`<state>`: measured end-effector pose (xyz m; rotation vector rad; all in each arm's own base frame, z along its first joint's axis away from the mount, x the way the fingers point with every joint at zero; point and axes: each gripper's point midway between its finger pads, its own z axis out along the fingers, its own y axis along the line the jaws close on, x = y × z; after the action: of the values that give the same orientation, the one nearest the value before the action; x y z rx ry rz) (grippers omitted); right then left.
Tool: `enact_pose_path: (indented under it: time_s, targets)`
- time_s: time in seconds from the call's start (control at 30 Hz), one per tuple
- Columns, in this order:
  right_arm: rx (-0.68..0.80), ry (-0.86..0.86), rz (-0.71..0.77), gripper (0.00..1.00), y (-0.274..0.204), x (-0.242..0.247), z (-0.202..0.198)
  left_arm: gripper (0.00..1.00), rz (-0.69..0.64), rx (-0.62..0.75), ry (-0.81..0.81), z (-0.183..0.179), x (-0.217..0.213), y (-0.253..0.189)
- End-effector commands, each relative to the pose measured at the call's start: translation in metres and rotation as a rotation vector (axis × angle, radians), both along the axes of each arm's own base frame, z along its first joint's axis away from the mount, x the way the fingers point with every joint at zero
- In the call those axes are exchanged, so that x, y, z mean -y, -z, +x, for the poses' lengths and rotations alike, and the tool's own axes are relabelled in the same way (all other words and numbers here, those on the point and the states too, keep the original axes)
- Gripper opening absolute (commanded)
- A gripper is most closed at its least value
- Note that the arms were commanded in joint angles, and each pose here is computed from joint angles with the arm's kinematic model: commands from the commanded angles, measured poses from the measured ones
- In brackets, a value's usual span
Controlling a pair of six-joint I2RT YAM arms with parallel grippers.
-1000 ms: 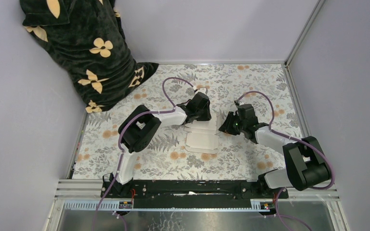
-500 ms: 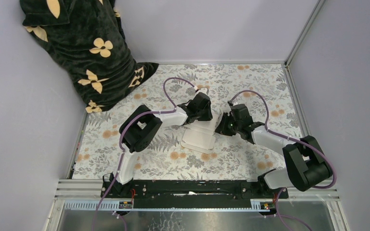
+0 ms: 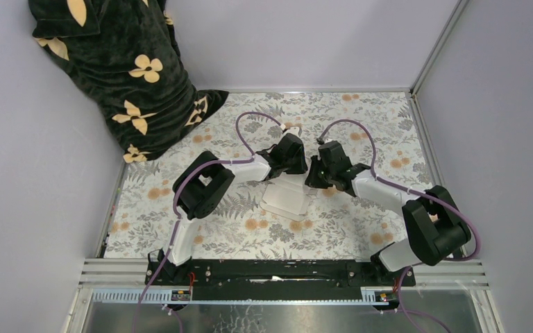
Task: Fold the paper box
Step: Fold the paper box at the center of the board.
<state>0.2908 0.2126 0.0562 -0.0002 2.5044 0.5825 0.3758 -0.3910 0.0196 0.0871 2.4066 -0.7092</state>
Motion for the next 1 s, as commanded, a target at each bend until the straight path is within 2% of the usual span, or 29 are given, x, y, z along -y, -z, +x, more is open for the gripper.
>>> enact_pose_path:
  time_s: [0.0,0.1,0.23,0.3,0.63,0.97]
  targets:
    - [0.033,0.031,-0.064,0.14,-0.013,0.014,-0.001,0.32,0.233,-0.253,0.036,-0.063,-0.046,0.093]
    - [0.019,0.066,-0.127,0.14,-0.012,0.031,-0.011,0.32,0.232,-0.252,0.03,-0.062,-0.045,0.095]
    - [0.018,0.14,-0.175,0.26,-0.003,0.055,-0.024,0.33,0.22,-0.259,0.004,-0.061,-0.047,0.096]
    - [0.018,0.168,-0.188,0.29,0.003,0.062,-0.028,0.33,0.231,-0.251,-0.034,-0.056,-0.053,0.099]
    - [-0.044,0.202,-0.232,0.22,0.032,0.066,-0.029,0.34,0.214,-0.26,-0.102,-0.051,-0.063,0.094]
    - [-0.035,0.174,-0.172,0.19,0.022,0.047,-0.016,0.34,0.199,-0.28,-0.087,-0.057,-0.062,0.098]
